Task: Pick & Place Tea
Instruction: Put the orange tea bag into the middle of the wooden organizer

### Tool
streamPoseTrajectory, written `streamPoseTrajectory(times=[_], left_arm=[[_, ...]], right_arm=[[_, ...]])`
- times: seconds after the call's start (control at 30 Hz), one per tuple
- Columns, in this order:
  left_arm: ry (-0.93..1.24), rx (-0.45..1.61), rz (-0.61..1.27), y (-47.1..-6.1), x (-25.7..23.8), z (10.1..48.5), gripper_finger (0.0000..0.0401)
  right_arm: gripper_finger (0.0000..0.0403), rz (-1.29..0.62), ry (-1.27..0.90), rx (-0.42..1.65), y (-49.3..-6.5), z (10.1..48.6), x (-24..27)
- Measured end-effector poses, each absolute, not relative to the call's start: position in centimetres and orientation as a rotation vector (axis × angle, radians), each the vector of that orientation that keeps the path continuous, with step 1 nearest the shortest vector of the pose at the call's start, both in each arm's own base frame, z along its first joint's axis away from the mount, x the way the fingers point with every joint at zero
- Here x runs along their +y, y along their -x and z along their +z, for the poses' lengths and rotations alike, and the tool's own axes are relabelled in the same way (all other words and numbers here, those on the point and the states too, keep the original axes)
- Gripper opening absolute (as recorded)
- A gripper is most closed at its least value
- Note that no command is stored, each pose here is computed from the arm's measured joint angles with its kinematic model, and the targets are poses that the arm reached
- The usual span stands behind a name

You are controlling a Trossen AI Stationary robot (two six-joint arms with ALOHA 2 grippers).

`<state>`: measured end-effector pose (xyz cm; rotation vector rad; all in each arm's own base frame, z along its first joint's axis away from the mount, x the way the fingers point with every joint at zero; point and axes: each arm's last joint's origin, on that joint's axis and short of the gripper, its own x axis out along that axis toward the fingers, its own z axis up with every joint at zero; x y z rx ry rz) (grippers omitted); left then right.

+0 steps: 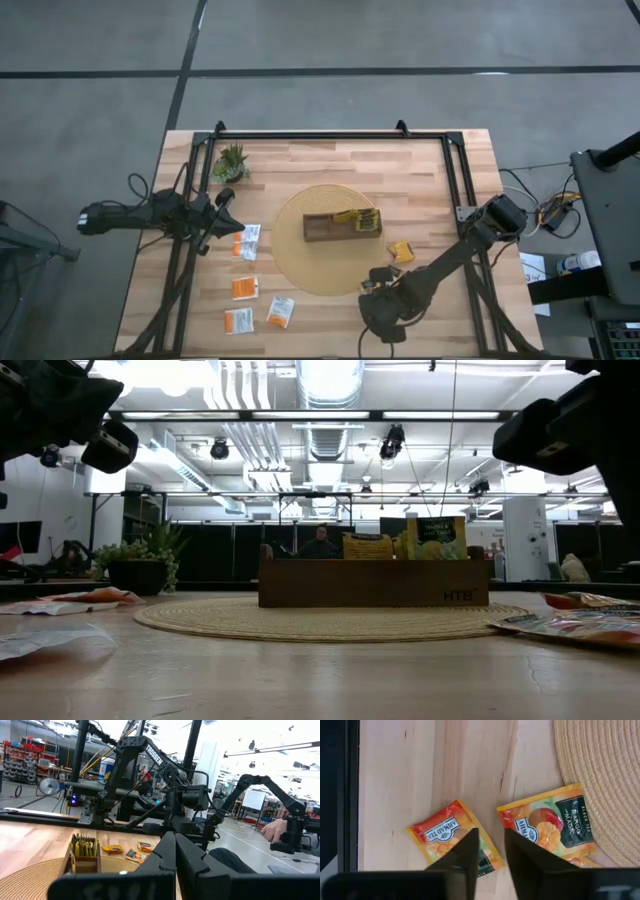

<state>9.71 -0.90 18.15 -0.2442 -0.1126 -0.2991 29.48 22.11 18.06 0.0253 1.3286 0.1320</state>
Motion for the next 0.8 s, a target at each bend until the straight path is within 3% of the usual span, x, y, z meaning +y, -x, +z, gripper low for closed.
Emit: streamPoseTrajectory(times=[0.2,0.33,0.67,0.8], left_arm=[[0.244,-0.112,-0.299,-9.7,-0.9,18.2,0.0],[0.244,-0.113,-0.299,-9.7,-0.9,18.2,0.0],[0.244,-0.112,-0.299,-9.7,-0.9,18.1,0.0],[0.244,-0.113,-0.299,-9.7,-0.9,18.2,0.0]], right_arm=[[0.0174,0.077,0.02,1.34,-29.1,17.7,21.6],[0.0202,-0.006,0.045,1.343,-28.7,16.7,21.1],[0.021,-0.016,0.013,1.351,-28.3,14.0,21.3],[0.0196,-0.032,0.03,1.366,-28.5,13.1,21.4]])
